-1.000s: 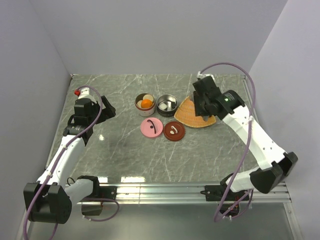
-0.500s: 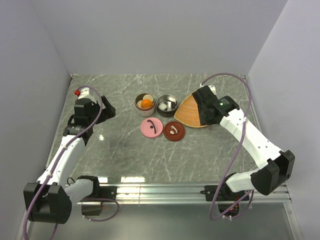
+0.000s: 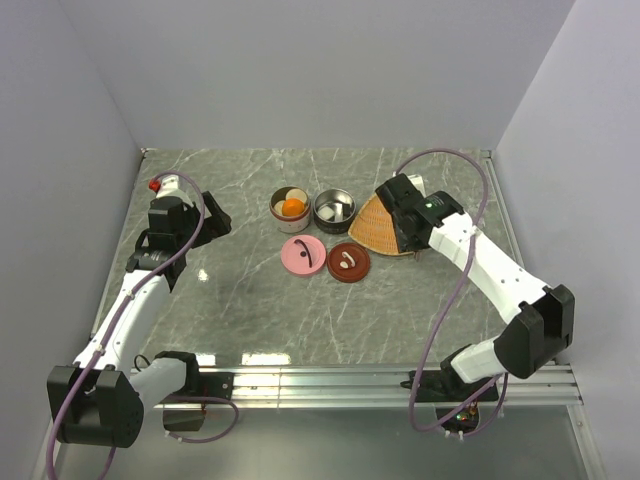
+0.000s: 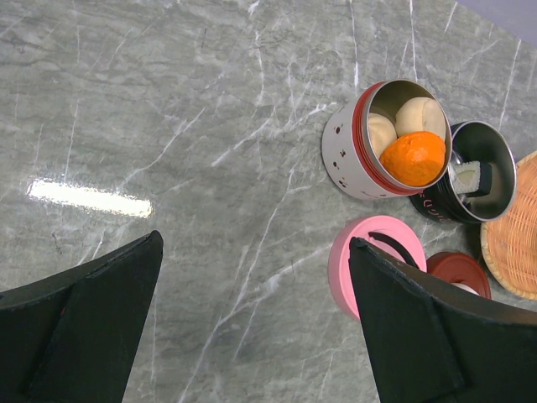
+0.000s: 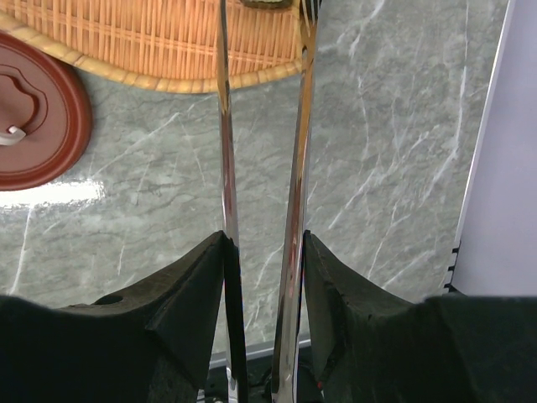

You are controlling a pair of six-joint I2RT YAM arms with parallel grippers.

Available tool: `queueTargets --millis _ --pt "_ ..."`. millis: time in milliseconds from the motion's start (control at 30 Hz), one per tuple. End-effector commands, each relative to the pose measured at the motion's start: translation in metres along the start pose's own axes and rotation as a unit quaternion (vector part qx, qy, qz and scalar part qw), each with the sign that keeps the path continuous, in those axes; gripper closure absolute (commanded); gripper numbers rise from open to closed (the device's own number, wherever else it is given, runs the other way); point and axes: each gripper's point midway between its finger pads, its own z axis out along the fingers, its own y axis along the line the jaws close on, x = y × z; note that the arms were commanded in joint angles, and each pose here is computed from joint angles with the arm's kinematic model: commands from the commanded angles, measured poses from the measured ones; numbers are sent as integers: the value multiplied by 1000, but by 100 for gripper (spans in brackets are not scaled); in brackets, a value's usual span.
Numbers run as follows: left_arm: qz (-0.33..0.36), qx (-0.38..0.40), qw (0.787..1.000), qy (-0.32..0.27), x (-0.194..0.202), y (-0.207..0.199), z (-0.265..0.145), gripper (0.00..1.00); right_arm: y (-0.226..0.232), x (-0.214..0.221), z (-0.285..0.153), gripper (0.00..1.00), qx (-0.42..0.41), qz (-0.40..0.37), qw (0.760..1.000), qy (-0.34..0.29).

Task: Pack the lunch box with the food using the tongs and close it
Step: Pick up the food using the clamp

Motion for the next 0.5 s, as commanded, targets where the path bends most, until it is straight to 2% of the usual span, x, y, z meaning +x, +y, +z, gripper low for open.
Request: queueTargets --millis 0,467 --pt "-1 12 1000 -26 -13 -5 -3 1 -4 -13 3 52 19 4 1000 -23" --pt "0 12 1000 -27 -13 -5 -3 1 3 -18 16 52 43 -28 999 -19"
